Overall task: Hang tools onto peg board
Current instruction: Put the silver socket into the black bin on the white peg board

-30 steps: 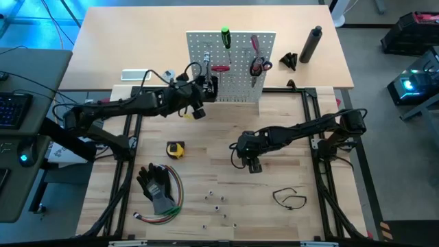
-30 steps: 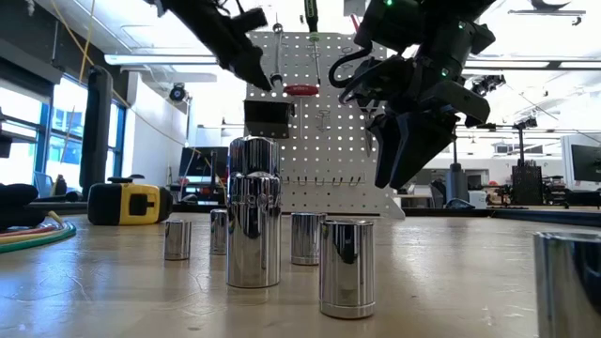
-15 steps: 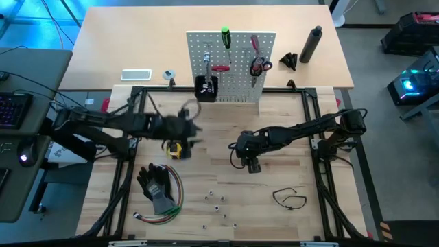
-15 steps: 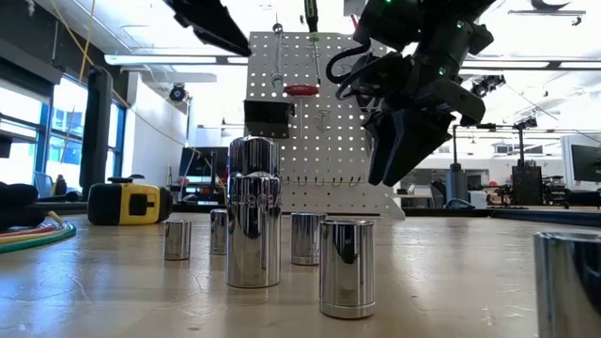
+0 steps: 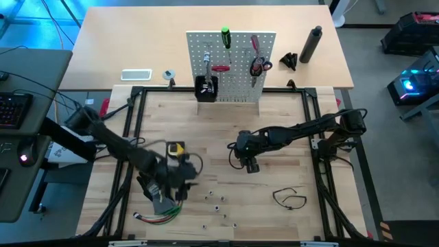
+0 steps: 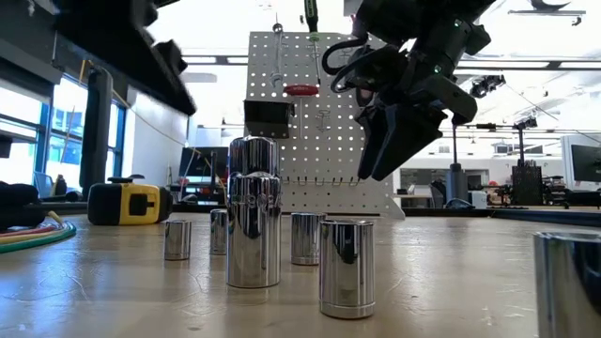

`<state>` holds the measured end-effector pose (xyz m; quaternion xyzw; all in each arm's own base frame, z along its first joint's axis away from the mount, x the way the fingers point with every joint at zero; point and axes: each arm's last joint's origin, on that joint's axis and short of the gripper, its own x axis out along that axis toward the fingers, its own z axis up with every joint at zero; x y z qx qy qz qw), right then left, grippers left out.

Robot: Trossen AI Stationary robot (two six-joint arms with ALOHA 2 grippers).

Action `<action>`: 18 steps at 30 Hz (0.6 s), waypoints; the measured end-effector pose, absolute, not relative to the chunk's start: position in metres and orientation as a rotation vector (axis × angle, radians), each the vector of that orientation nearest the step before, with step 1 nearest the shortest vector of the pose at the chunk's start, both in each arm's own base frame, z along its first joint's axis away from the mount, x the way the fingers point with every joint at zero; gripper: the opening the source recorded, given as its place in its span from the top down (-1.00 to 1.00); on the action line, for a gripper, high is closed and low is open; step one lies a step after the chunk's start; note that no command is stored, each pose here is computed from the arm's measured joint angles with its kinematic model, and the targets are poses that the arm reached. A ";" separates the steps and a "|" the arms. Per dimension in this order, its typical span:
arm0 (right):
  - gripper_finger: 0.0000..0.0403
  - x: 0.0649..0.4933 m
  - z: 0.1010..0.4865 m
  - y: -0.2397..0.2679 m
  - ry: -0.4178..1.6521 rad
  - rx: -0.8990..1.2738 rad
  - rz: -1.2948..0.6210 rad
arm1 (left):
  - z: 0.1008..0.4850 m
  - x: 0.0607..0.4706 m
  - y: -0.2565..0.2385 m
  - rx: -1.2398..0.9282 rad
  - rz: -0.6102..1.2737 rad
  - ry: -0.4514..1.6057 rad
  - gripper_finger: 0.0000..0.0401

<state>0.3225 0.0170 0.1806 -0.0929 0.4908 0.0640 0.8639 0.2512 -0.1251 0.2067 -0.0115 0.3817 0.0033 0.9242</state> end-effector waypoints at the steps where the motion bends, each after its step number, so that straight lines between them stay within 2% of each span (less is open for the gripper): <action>1: 0.08 0.323 0.181 0.017 1.028 -0.197 0.135 | 0.201 0.252 -0.131 -0.031 -0.001 0.791 0.10; 10: 0.08 0.324 0.181 0.017 1.013 -0.205 0.140 | 0.153 0.267 -0.174 -0.119 -0.062 0.793 0.10; 18: 0.08 0.323 0.181 0.018 1.016 -0.206 0.181 | 0.142 0.276 -0.184 -0.155 -0.013 0.786 0.10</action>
